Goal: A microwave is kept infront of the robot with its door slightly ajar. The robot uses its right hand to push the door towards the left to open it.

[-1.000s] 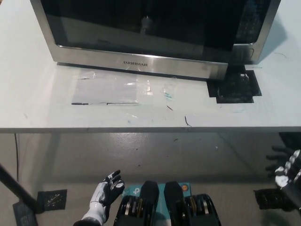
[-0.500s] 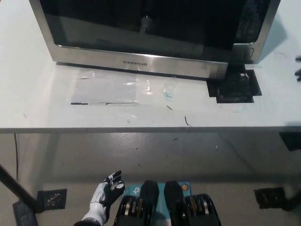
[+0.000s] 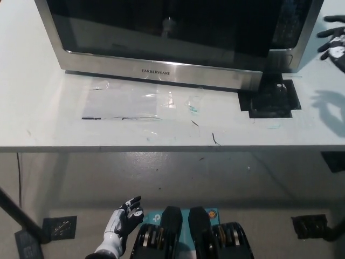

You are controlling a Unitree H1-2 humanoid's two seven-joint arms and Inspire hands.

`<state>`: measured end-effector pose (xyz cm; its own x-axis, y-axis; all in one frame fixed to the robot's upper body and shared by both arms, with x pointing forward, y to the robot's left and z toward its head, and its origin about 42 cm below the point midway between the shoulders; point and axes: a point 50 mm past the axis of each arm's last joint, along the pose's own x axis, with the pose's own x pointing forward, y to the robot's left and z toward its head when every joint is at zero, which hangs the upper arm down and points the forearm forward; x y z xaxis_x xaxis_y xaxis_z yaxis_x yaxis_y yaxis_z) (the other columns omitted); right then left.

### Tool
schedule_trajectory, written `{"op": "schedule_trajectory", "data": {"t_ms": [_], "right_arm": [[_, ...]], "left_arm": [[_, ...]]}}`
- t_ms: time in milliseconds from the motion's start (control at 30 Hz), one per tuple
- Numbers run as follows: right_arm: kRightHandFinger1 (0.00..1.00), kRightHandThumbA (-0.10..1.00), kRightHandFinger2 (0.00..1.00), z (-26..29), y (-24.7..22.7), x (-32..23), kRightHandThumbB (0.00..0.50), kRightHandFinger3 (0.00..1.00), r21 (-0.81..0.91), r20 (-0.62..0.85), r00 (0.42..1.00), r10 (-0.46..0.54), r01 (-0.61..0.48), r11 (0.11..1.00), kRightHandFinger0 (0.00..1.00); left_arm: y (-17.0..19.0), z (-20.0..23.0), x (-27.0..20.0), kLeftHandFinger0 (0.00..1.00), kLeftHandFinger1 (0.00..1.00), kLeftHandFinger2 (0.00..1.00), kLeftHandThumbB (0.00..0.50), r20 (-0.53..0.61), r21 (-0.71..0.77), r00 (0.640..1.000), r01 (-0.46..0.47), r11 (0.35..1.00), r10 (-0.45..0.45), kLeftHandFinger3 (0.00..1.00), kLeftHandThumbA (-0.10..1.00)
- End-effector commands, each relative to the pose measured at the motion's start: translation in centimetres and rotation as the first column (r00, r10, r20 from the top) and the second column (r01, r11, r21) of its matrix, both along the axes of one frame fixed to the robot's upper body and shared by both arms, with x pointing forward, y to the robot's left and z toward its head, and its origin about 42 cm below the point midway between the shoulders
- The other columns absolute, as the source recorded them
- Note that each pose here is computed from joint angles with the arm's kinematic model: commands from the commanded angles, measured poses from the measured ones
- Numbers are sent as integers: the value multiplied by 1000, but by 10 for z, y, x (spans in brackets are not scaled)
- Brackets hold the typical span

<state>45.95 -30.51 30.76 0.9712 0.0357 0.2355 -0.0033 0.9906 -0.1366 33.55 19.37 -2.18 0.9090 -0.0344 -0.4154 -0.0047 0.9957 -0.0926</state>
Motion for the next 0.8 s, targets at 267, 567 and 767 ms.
{"op": "schedule_trajectory", "data": {"t_ms": [267, 567, 767], "right_arm": [[362, 55, 467, 13, 15, 60, 164, 683, -161, 32, 997, -70, 74, 984, 295], [346, 60, 444, 20, 31, 82, 173, 689, -259, 27, 997, -78, 82, 962, 291], [323, 87, 392, 25, 57, 90, 199, 593, -257, 47, 997, -54, 64, 964, 272]], "left_arm": [[-6, 13, 13, 952, 948, 964, 234, 58, 12, 998, 29, 999, -30, 872, 248], [-9, 14, 15, 938, 950, 951, 263, 60, 2, 998, 31, 1000, -31, 865, 235], [-8, 14, 15, 952, 961, 966, 252, 70, 14, 996, 48, 999, -49, 865, 253]]}}
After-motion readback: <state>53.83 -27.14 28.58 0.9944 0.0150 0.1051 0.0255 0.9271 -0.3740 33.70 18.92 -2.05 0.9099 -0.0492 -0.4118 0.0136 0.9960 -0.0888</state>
